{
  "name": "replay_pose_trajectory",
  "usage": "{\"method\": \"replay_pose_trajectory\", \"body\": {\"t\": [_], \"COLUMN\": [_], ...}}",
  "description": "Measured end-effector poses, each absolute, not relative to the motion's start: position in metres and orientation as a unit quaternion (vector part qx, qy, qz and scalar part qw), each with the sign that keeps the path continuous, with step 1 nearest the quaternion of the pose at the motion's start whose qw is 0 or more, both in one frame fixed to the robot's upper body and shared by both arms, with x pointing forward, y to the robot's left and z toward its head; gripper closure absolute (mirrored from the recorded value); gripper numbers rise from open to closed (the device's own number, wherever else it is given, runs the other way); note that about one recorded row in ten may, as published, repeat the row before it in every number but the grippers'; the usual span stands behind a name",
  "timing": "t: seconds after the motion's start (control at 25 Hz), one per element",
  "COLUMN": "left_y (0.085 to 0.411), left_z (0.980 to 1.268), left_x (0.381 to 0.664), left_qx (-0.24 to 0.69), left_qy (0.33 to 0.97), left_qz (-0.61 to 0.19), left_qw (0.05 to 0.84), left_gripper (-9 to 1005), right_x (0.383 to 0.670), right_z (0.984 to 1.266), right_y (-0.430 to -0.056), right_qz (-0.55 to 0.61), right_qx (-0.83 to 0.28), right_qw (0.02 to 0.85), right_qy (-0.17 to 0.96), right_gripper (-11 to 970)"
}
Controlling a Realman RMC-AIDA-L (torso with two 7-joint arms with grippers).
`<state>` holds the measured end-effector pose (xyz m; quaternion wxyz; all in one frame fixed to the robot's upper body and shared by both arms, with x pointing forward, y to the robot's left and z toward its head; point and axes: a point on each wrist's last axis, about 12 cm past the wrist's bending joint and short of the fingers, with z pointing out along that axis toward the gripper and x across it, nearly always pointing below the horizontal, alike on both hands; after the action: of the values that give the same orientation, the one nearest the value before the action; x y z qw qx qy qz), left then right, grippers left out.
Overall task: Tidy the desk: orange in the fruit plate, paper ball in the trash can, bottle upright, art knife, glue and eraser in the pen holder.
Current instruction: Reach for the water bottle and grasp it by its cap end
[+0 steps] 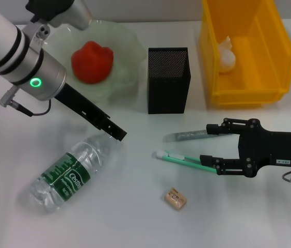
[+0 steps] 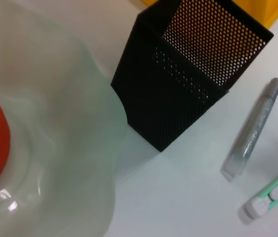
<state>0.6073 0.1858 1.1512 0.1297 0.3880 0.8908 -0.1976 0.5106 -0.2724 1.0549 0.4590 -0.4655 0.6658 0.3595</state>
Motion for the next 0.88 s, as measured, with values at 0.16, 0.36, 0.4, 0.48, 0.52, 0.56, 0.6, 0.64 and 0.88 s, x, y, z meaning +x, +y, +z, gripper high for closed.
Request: {"method": "replay_pose_trajectory", "body": {"t": [0.16, 0.36, 0.4, 0.48, 0.52, 0.56, 0.6, 0.64, 0.88], "left_y": [0.182, 0.177, 0.177, 0.177, 0.177, 0.176, 0.176, 0.175, 0.174], "left_z": [1.144, 1.138, 1.137, 1.137, 1.137, 1.135, 1.135, 1.131, 1.131], "left_x": [0.605, 0.604, 0.604, 0.604, 0.604, 0.603, 0.603, 0.602, 0.602], "left_qx": [0.400, 0.414, 0.415, 0.415, 0.415, 0.418, 0.418, 0.425, 0.430], "left_qy": [0.889, 0.885, 0.885, 0.885, 0.885, 0.884, 0.884, 0.882, 0.880], "left_qz": [-0.186, -0.172, -0.169, -0.169, -0.169, -0.166, -0.166, -0.161, -0.158], "left_qw": [0.126, 0.125, 0.126, 0.126, 0.126, 0.126, 0.126, 0.125, 0.125], "left_gripper": [218, 219, 220, 220, 220, 220, 221, 221, 222], "right_x": [0.511, 0.511, 0.511, 0.511, 0.511, 0.511, 0.511, 0.511, 0.510], "right_z": [1.055, 1.055, 1.054, 1.055, 1.055, 1.055, 1.055, 1.055, 1.054], "right_y": [-0.273, -0.273, -0.273, -0.272, -0.272, -0.273, -0.273, -0.273, -0.273], "right_qz": [0.359, 0.358, 0.358, 0.359, 0.359, 0.359, 0.359, 0.359, 0.358], "right_qx": [-0.465, -0.465, -0.465, -0.465, -0.465, -0.464, -0.464, -0.463, -0.461], "right_qw": [0.459, 0.459, 0.459, 0.459, 0.459, 0.459, 0.460, 0.460, 0.461], "right_qy": [0.666, 0.667, 0.667, 0.667, 0.667, 0.667, 0.667, 0.667, 0.669], "right_gripper": [222, 222, 222, 222, 222, 221, 221, 221, 222]}}
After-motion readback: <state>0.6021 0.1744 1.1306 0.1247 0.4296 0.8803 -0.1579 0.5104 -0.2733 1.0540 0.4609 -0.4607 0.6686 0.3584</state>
